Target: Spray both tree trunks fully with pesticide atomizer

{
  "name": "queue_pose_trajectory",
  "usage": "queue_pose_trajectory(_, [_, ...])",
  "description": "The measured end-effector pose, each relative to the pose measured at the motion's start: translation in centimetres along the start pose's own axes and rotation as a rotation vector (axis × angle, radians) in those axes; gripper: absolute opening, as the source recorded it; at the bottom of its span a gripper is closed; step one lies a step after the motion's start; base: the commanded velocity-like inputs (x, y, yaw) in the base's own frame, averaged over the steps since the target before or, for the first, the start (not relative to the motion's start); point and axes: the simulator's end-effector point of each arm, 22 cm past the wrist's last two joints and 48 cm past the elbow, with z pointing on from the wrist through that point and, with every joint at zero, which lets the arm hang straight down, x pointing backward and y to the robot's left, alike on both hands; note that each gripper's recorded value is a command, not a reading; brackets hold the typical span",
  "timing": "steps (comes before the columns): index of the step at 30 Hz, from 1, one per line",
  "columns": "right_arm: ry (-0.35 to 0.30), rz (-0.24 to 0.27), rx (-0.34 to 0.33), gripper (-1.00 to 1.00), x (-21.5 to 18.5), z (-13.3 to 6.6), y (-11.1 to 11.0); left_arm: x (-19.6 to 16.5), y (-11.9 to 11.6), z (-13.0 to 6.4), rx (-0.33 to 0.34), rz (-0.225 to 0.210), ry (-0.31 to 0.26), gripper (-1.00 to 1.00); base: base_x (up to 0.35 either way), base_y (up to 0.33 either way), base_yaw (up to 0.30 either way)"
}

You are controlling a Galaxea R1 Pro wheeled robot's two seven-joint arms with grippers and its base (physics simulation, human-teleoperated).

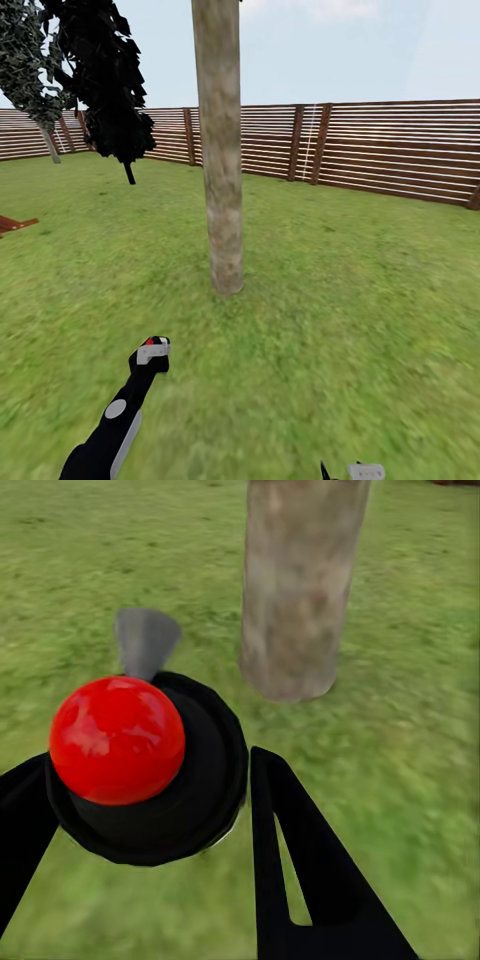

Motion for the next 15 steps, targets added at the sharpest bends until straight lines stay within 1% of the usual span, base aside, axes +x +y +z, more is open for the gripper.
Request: queue_pose_trajectory(15, [0.000,0.000,0.001,1.00,0.00,0.00,-0.03,0.01,0.00,-0.01,0.000,0.000,0.000,-1.00,0.340,0.000,0.000])
